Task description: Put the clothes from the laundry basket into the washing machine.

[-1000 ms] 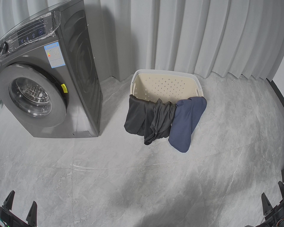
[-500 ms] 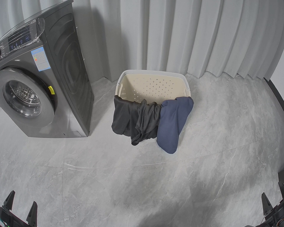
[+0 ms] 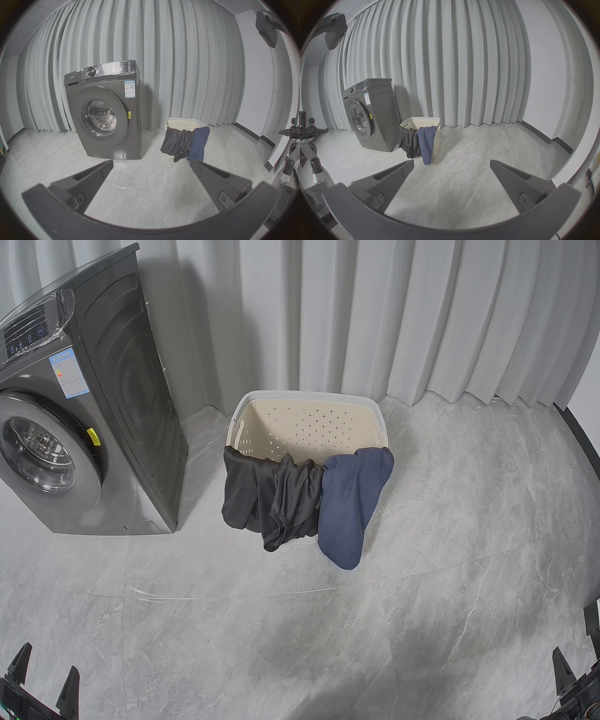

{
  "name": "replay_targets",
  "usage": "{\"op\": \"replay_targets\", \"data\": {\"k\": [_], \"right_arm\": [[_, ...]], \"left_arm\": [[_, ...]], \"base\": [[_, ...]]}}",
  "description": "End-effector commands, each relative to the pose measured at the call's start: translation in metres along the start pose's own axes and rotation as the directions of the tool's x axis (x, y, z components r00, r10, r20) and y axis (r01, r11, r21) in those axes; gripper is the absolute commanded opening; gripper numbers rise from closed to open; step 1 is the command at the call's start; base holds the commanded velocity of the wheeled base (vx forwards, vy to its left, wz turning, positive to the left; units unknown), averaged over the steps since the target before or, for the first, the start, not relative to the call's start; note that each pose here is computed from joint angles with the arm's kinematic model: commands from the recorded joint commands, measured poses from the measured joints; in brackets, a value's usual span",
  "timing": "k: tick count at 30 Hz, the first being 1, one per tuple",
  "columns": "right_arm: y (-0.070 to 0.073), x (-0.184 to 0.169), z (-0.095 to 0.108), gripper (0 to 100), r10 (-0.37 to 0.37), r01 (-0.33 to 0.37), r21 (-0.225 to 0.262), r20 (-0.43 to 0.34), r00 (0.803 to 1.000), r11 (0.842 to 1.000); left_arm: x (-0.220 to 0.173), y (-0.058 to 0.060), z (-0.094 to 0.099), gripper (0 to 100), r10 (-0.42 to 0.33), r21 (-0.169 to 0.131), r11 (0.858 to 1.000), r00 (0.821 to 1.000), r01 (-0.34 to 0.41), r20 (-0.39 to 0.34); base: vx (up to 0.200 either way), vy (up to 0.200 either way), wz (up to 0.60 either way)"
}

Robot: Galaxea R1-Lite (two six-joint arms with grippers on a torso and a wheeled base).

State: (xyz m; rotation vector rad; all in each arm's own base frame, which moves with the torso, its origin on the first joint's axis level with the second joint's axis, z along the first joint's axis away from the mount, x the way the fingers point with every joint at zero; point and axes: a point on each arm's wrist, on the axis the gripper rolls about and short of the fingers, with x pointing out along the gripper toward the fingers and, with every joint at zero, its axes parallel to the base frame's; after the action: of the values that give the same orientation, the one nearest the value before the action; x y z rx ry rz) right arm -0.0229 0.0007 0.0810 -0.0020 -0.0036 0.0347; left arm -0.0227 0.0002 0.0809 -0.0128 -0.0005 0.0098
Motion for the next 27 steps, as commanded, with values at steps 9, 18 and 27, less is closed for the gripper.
{"op": "replay_targets", "data": {"k": [9, 18, 27], "right_arm": [[0.0000, 0.0007, -0.0051, 100, 0.002, -0.002, 0.002, -0.011, 1.000, 1.000], [0.0000, 0.0007, -0.0051, 100, 0.002, -0.002, 0.001, -0.011, 1.000, 1.000], [0.0000, 0.0007, -0.0050, 100, 0.002, -0.002, 0.002, -0.010, 1.000, 1.000]], "left_arm": [[0.0000, 0.0001, -0.0054, 100, 0.001, -0.001, 1.000, 1.000, -0.001, -0.002], [0.0000, 0.0001, -0.0052, 100, 0.002, -0.003, 1.000, 1.000, -0.002, 0.000], [0.0000, 0.0001, -0.0052, 100, 0.002, -0.006, 1.000, 1.000, -0.002, 0.000]], "base": [[0.200, 0.000, 0.00], [0.067, 0.000, 0.00], [0.000, 0.000, 0.00]]}}
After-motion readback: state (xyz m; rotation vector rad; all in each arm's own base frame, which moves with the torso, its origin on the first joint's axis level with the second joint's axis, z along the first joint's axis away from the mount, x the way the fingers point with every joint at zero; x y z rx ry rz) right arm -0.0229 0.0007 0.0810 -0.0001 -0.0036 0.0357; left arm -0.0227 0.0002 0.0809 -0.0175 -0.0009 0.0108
